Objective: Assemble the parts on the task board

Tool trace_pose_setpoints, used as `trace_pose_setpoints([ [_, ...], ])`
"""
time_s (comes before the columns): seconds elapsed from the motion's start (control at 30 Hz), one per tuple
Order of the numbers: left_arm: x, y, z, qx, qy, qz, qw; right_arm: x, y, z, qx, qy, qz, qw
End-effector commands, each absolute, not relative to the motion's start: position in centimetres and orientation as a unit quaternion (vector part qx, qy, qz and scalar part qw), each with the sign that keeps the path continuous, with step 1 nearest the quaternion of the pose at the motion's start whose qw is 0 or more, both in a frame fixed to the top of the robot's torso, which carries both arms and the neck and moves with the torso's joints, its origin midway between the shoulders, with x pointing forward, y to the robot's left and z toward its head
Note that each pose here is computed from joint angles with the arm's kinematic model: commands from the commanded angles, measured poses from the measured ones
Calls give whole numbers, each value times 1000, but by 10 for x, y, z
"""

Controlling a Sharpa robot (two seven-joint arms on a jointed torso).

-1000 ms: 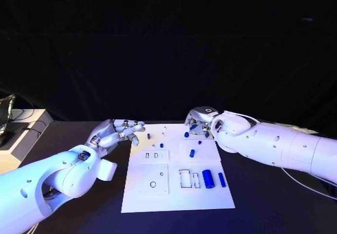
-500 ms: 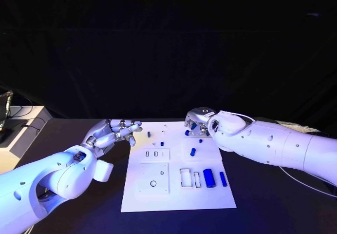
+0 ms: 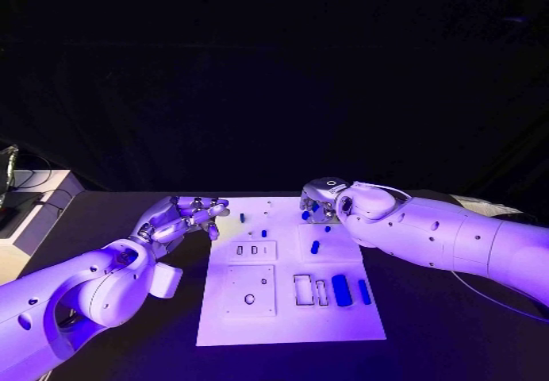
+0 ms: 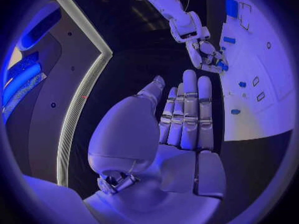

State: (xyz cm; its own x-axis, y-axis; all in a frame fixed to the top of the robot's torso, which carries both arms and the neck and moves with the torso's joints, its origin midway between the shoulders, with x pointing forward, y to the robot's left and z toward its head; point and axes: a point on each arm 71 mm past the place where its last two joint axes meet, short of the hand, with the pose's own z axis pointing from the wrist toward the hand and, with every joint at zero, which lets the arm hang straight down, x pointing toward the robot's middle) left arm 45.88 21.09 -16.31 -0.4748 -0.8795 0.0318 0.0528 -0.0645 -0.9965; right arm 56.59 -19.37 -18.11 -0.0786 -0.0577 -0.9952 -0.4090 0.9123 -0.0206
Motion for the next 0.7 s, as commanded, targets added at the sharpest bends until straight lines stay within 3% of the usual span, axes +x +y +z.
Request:
trace_pose_setpoints([
  [0.03,458,209,-162,-352,579,-641,361,566,-193,-183,-169,728,128,652],
  [0.7,459,209,-163,-353,583,-639,358,566,-193,-183,-166,722,127,660],
])
